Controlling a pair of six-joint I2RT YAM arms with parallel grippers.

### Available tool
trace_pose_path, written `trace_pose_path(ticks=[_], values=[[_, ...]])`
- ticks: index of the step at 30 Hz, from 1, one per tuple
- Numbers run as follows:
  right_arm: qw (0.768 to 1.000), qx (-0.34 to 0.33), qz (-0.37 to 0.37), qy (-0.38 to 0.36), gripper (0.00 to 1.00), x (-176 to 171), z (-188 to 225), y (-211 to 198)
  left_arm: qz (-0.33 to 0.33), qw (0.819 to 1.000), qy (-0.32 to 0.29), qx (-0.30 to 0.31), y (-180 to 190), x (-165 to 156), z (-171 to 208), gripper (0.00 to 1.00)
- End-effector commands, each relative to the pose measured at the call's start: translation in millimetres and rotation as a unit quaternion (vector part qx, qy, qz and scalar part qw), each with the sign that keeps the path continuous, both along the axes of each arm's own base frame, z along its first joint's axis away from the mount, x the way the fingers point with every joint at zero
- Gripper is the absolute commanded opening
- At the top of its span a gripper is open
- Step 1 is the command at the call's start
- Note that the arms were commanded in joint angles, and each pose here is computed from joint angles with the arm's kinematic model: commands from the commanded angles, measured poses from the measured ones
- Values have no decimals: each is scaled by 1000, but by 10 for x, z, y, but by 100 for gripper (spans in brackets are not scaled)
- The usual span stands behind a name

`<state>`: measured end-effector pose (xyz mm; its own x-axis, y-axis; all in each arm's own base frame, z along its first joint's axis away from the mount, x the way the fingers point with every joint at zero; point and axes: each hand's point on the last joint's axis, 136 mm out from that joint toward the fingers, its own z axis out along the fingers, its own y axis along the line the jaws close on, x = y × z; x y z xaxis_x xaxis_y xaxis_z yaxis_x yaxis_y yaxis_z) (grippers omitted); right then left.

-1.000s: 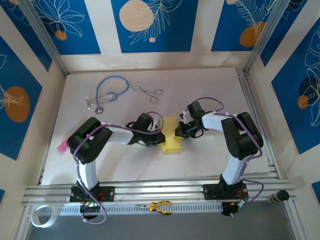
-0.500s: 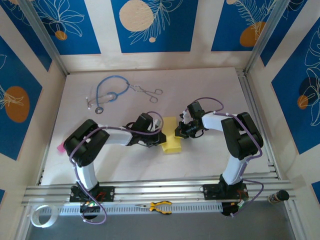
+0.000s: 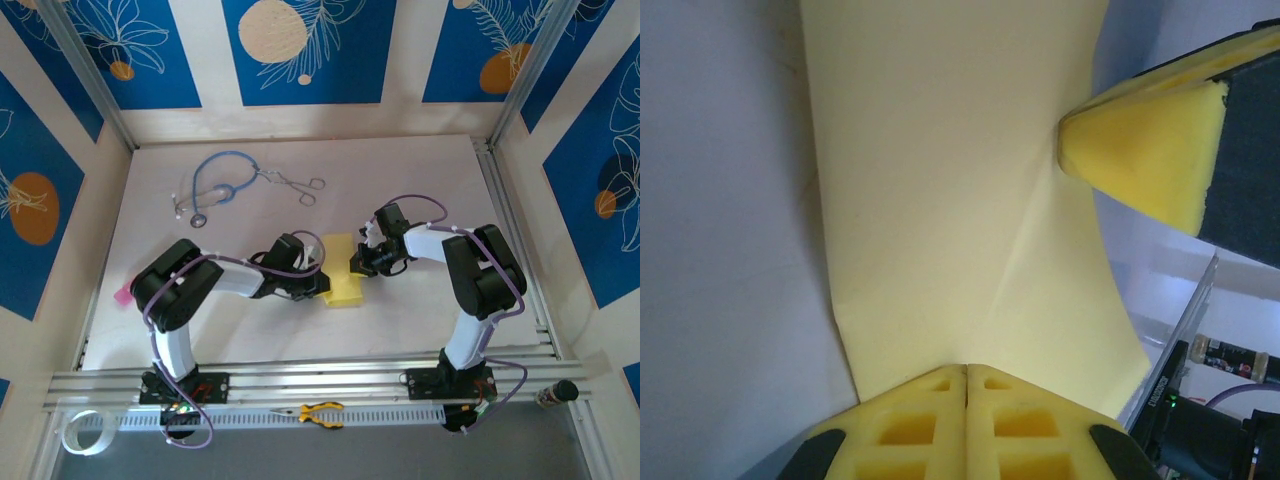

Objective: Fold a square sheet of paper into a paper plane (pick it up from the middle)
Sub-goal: First fold the square sheet of paper in half at the center of the table.

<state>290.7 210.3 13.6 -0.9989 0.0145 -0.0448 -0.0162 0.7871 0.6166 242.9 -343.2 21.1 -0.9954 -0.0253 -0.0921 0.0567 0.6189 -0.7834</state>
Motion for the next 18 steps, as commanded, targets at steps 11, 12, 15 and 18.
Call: trace_pose_path(ticks=[11, 12, 15, 18], values=[[997, -68, -14, 36, 0, -130, -256, -233, -19, 1000, -4, -10, -120, -127, 340, 0], [997, -68, -13, 35, 0, -129, -256, -230, -20, 1000, -1, -13, -142, -125, 316, 0], [997, -67, -14, 36, 0, -135, -254, -232, -19, 1000, 7, -2, -131, -137, 192, 0], [997, -66, -13, 35, 0, -137, -255, -229, -18, 1000, 13, 11, -95, -158, 69, 0]])
